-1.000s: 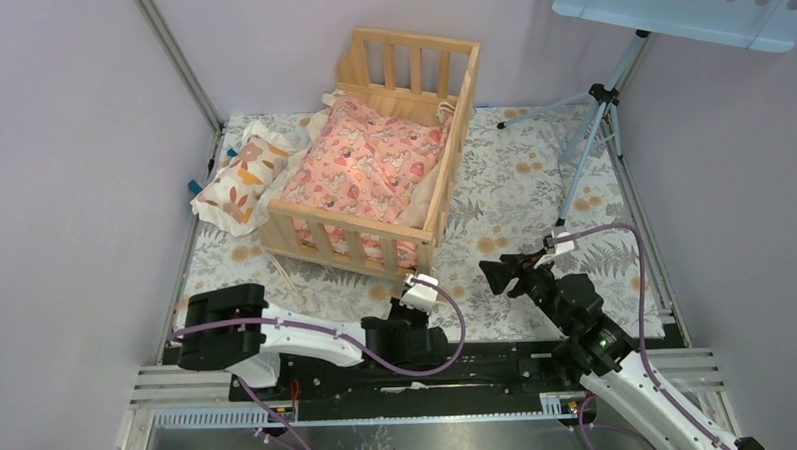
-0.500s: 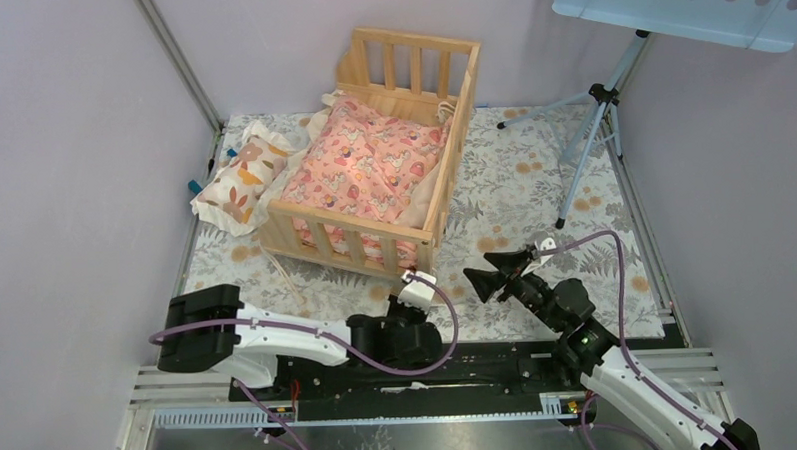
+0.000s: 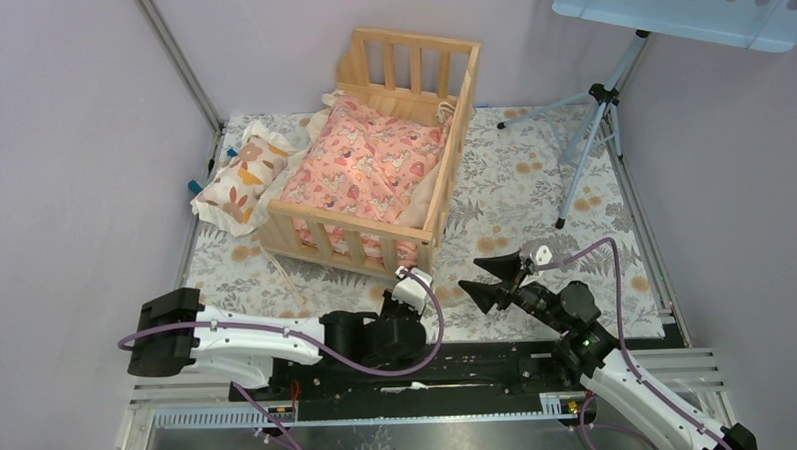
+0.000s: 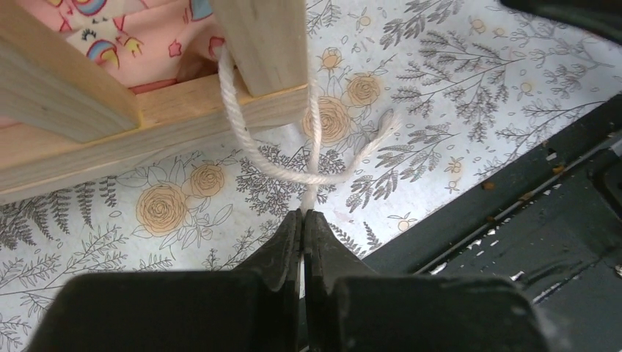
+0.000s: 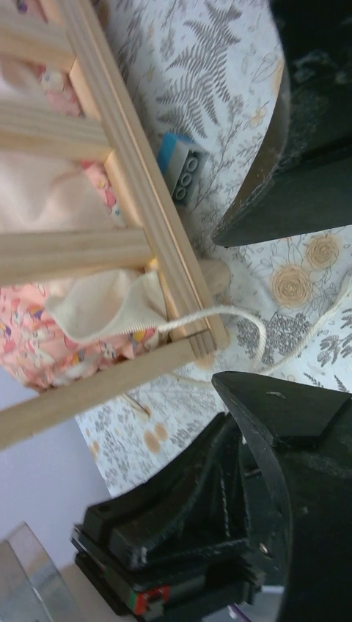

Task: Set up the pet bed
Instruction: Tie the ropes to the bed frame.

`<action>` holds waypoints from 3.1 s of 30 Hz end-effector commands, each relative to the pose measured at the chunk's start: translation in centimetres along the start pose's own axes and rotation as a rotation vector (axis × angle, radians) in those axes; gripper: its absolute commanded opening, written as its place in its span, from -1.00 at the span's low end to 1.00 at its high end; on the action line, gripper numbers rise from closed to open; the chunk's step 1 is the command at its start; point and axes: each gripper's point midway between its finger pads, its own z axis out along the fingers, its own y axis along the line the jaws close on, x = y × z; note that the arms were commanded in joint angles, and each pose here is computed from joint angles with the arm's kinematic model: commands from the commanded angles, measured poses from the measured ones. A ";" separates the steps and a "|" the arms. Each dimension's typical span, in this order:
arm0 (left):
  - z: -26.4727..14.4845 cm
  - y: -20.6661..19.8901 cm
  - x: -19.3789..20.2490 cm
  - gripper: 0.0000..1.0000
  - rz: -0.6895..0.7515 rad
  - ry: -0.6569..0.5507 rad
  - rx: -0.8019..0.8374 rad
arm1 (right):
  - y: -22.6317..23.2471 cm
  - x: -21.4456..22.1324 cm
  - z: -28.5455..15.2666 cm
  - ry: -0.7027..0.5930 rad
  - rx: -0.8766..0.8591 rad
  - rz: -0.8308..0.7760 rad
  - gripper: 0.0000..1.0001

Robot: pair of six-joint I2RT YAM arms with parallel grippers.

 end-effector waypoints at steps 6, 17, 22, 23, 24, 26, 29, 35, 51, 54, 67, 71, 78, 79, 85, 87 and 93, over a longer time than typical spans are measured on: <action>-1.5 -2.4 -4.2 -1.00 -0.031 0.008 0.153 | 3.8 -0.3 0.5 0.012 -0.241 -0.081 0.33; -1.7 -2.2 -5.1 -1.00 -0.067 0.057 0.155 | 5.5 1.1 0.0 0.023 -0.320 -0.179 0.17; -1.8 -1.9 -5.6 -1.00 -0.084 0.079 0.144 | 6.2 1.7 0.5 0.059 -0.345 -0.255 0.14; -1.8 -1.9 -5.7 -1.00 -0.091 0.085 0.145 | 6.4 1.9 0.5 0.065 -0.350 -0.267 0.14; -1.8 -2.0 -5.7 -1.00 -0.094 0.092 0.150 | 6.6 2.1 0.6 0.071 -0.351 -0.284 0.14; -1.9 -2.4 -5.7 -1.00 -0.099 0.101 0.168 | 6.9 2.3 0.7 0.078 -0.351 -0.320 0.14; -1.9 -2.8 -5.8 -1.00 -0.101 0.113 0.180 | 7.2 2.2 0.9 0.070 -0.335 -0.371 0.16; -1.9 -2.9 -5.6 -1.00 -0.098 0.122 0.183 | 6.7 2.9 1.4 0.061 -0.282 -0.404 0.00; -1.5 -2.9 -5.9 -1.00 -0.110 0.131 0.161 | 6.3 3.8 3.0 0.041 -0.223 -0.380 0.05; -1.4 -3.0 -5.9 -1.00 -0.107 0.135 0.159 | 6.5 4.2 3.1 0.049 -0.233 -0.375 0.05; -0.9 -2.6 -6.2 -1.00 -0.135 0.136 0.135 | 6.7 6.3 3.4 0.103 -0.258 -0.361 -0.03; -0.9 -2.6 -6.2 -1.00 -0.139 0.134 0.137 | 6.5 6.7 3.7 0.108 -0.248 -0.360 -0.02; -1.1 -2.5 -6.4 -1.00 -0.143 0.128 0.141 | 6.2 6.9 4.4 0.101 -0.225 -0.349 -0.03; -1.1 -2.5 -6.5 -1.00 -0.145 0.127 0.141 | 6.1 6.8 4.5 0.099 -0.220 -0.348 -0.03; -1.0 -2.5 -6.4 -1.00 -0.146 0.128 0.141 | 5.9 6.7 5.1 0.086 -0.199 -0.342 -0.08; -1.0 -2.5 -6.4 -1.00 -0.146 0.130 0.140 | 5.8 6.7 5.2 0.084 -0.191 -0.338 -0.09; -1.0 -2.5 -6.3 -1.00 -0.149 0.131 0.141 | 6.1 6.9 5.5 0.081 -0.199 -0.321 -0.17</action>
